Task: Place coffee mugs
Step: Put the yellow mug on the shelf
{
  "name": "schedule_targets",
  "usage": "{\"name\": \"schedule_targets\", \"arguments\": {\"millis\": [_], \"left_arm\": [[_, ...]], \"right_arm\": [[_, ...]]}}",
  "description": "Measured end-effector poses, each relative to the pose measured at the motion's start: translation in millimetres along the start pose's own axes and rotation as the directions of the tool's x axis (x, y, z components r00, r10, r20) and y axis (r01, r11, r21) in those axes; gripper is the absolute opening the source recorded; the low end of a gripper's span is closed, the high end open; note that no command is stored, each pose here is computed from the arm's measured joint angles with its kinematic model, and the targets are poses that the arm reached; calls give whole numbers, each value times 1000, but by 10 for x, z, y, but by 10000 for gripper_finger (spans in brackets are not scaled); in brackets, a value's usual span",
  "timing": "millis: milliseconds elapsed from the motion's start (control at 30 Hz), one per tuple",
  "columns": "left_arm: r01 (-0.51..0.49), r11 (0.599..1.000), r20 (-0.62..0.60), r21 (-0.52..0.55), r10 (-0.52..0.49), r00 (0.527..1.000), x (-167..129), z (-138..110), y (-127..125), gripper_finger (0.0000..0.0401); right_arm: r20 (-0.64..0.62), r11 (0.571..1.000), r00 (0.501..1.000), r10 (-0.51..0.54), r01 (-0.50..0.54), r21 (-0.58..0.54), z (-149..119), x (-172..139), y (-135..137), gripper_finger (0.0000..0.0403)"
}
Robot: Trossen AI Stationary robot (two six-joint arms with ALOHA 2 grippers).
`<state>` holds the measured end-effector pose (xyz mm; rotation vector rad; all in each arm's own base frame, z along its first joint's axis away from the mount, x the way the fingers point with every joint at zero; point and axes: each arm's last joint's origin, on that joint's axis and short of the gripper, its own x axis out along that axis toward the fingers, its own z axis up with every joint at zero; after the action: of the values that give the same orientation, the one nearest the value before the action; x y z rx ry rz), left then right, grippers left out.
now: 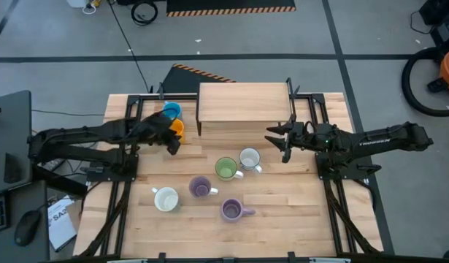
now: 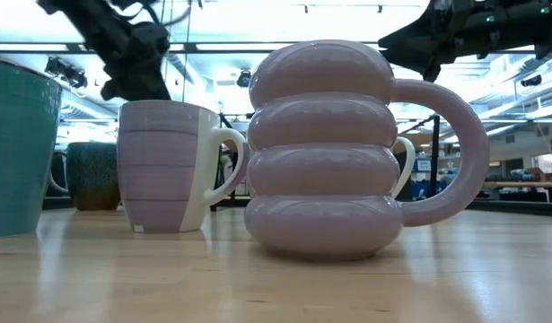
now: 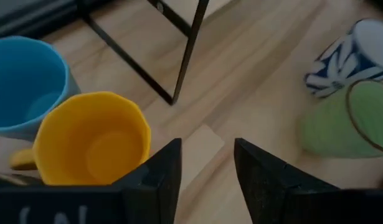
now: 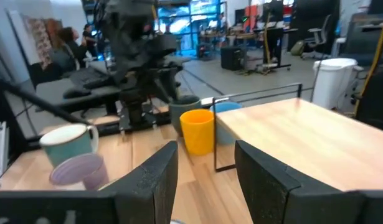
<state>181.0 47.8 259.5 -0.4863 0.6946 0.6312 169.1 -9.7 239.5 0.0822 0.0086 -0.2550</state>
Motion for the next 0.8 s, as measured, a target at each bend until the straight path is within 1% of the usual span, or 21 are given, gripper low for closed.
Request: {"name": "schedule_targets", "arguments": {"millis": [100, 200, 267, 367, 433, 567, 800], "left_arm": [[-55, 998, -77, 7, 55, 995, 115, 122, 17, 181], [-105, 994, -136, 37, 109, 985, 218, 256, 20, 200], [-126, 991, -162, 51, 132, 978, 281, 341, 27, 207], [-128, 990, -221, 57, 137, 966, 385, 447, 32, 210], [-139, 989, -272, 57, 149, 951, 459, 480, 47, 210], [-179, 981, -357, 75, 194, 914, 613, 500, 84, 210], [-218, 970, -438, 107, 243, 866, 792, 445, 128, 210]], "right_arm": [[-23, 1000, 1000, 16, -17, -24, -31, 26, 10, 165], [-40, 998, 999, 15, -17, -52, -59, 55, 14, 165], [-44, 998, 999, 13, -15, -64, -71, 72, 17, 165], [-40, 997, 999, -4, 1, -73, -80, 97, 17, 165], [-29, 998, 1000, -2, 0, -70, -81, 123, 24, 165], [-47, 996, 999, 0, -4, -87, -135, 187, 41, 165], [-61, 992, 998, 26, -34, -122, -232, 299, 121, 165]]}}
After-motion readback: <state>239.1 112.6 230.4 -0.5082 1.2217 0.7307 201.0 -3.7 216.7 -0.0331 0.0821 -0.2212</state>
